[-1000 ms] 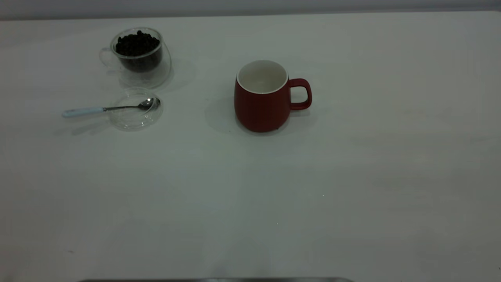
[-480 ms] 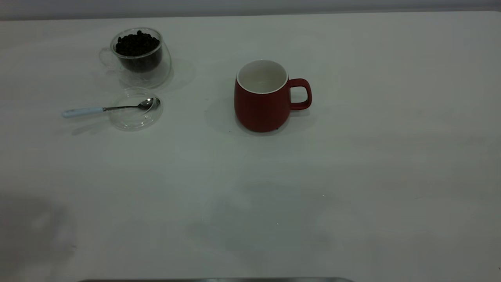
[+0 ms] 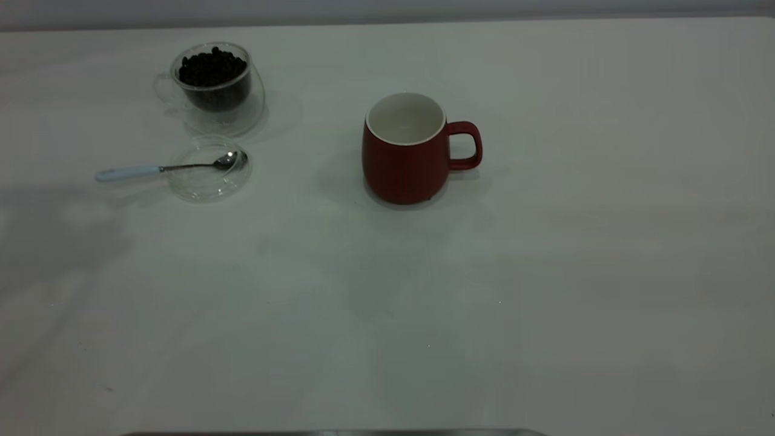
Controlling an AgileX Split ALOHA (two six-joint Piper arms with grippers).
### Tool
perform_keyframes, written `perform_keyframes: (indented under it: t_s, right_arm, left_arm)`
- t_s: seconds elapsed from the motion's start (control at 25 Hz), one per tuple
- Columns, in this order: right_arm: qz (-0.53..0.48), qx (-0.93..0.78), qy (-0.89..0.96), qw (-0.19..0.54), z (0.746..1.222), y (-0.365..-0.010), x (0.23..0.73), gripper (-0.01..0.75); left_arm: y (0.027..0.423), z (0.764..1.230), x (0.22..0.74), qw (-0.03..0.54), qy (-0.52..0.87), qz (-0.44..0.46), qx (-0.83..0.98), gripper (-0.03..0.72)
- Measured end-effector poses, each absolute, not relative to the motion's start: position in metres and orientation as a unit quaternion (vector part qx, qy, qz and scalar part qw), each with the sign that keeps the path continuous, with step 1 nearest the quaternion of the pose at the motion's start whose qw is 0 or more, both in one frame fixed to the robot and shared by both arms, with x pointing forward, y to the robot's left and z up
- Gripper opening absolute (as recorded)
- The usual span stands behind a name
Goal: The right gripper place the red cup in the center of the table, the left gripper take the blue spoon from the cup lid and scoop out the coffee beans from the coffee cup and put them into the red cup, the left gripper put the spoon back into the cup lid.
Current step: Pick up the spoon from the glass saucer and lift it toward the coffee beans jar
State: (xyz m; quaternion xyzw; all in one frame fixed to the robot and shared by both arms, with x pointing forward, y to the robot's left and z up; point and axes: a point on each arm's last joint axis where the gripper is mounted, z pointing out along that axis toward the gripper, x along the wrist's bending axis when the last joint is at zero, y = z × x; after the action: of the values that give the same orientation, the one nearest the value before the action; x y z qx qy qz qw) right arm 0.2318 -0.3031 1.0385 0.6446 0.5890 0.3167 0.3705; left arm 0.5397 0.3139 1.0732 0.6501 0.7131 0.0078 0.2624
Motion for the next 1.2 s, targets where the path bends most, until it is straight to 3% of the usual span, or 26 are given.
perform_keyframes:
  t_s: [0.24, 0.36, 0.96, 1.2]
  right_arm:
    - [0.317, 0.645, 0.589, 0.371, 1.039, -0.303, 0.232, 0.569]
    - [0.317, 0.645, 0.589, 0.371, 1.039, -0.303, 0.232, 0.569]
    - [0.317, 0.645, 0.589, 0.371, 1.039, -0.303, 0.232, 0.569]
    - [0.317, 0.645, 0.589, 0.371, 1.039, -0.303, 0.232, 0.569]
  left_arm:
    - [0.36, 1.043, 0.569, 0.367, 0.702, -0.085, 0.605, 0.518]
    - [0.377, 1.021, 0.576, 0.386, 0.697, -0.114, 0.593, 0.518]
    - [0.402, 0.871, 0.597, 0.313, 0.724, -0.211, 0.577, 0.518]
    - [0.403, 0.831, 0.596, 0.297, 0.729, -0.22, 0.576, 0.518]
